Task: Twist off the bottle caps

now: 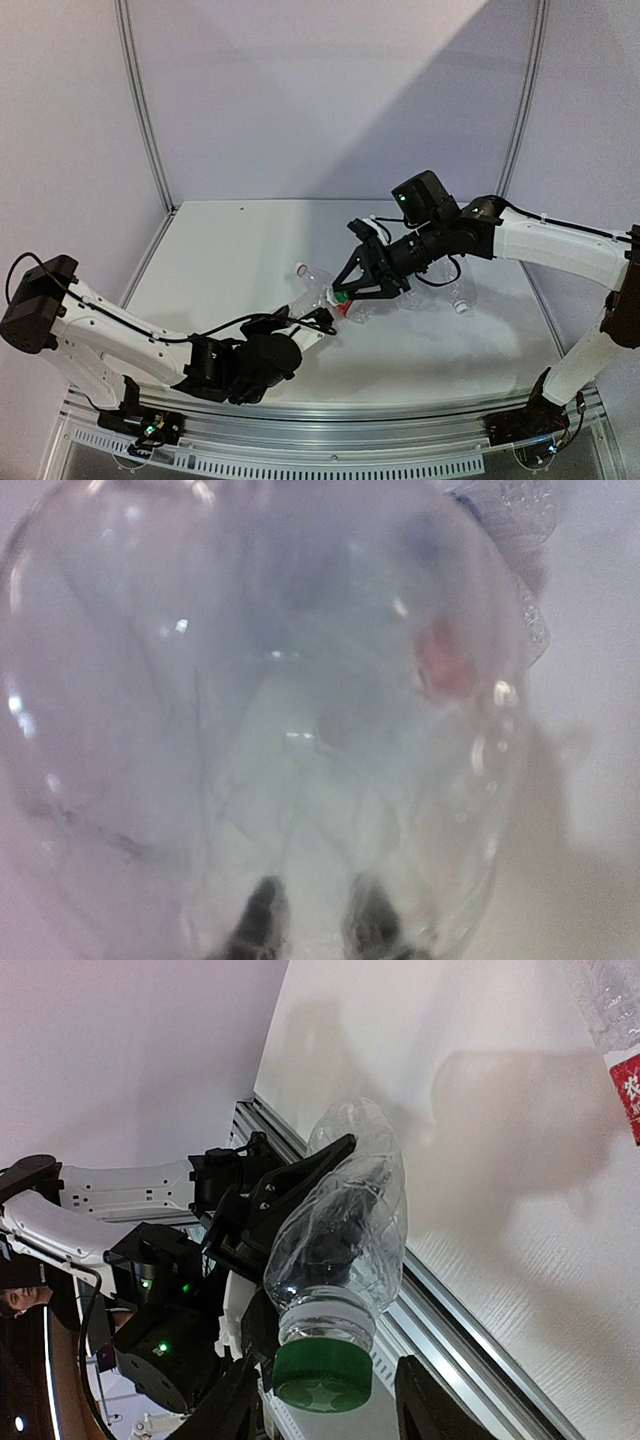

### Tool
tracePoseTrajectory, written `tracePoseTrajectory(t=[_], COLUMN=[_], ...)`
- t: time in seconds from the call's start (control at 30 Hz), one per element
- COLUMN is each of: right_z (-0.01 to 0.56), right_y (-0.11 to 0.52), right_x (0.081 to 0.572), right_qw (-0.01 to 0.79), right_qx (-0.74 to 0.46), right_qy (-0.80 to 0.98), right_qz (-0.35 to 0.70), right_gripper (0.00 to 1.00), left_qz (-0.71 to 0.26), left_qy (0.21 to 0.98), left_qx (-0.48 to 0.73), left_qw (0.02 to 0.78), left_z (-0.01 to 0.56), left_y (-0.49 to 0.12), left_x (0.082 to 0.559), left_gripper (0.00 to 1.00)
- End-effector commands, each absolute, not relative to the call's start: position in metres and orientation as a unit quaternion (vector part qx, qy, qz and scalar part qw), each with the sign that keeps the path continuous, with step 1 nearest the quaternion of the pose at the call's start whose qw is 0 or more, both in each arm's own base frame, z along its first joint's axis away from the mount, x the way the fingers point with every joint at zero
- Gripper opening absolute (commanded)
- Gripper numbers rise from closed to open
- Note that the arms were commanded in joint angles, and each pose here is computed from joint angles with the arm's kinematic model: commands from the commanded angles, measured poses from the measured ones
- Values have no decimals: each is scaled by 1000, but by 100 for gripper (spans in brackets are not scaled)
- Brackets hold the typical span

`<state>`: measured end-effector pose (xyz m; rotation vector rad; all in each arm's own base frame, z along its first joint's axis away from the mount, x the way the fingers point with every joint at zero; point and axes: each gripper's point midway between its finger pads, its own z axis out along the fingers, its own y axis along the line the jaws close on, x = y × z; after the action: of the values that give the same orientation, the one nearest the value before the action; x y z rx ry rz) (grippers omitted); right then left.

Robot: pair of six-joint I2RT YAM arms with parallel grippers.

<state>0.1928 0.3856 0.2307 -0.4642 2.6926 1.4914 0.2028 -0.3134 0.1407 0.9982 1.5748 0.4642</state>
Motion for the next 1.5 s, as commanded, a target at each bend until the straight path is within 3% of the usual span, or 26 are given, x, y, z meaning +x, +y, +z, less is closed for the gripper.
tracePoseTrajectory(t=[0.0, 0.2, 0.43, 0.57, 0.7, 0.9, 1.07, 1.27, 1.47], right_z=[226, 226, 227, 232, 250, 237, 208, 201, 229], right_y=[382, 385, 385, 386, 395, 405, 407, 400, 385], right_x=[189, 188, 191, 201, 208, 189, 161, 167, 157], right_qw=[5, 0, 19, 92, 214, 362, 386, 405, 443], right_qx=[-151, -156, -179, -259, -386, -631, -772, -801, -798], right_qy=[867, 862, 867, 863, 803, 633, 477, 432, 401], right_qz=[476, 482, 464, 424, 401, 265, 164, 89, 74], right_gripper=[45, 32, 24, 24, 25, 22, 27, 23, 23], left_qz=[185, 186, 182, 171, 147, 114, 112, 111, 113], left_qy=[673, 672, 674, 676, 679, 683, 683, 684, 684], left_qx=[414, 415, 415, 418, 428, 450, 454, 452, 453], left_qw=[585, 584, 584, 582, 578, 564, 561, 561, 560], left_z=[149, 148, 148, 147, 145, 136, 134, 136, 135], left_y=[-313, -313, -314, -315, -321, -331, -332, -330, -331], left_x=[200, 200, 200, 199, 195, 188, 187, 188, 188], left_gripper=[5, 5, 5, 5, 6, 6, 6, 6, 6])
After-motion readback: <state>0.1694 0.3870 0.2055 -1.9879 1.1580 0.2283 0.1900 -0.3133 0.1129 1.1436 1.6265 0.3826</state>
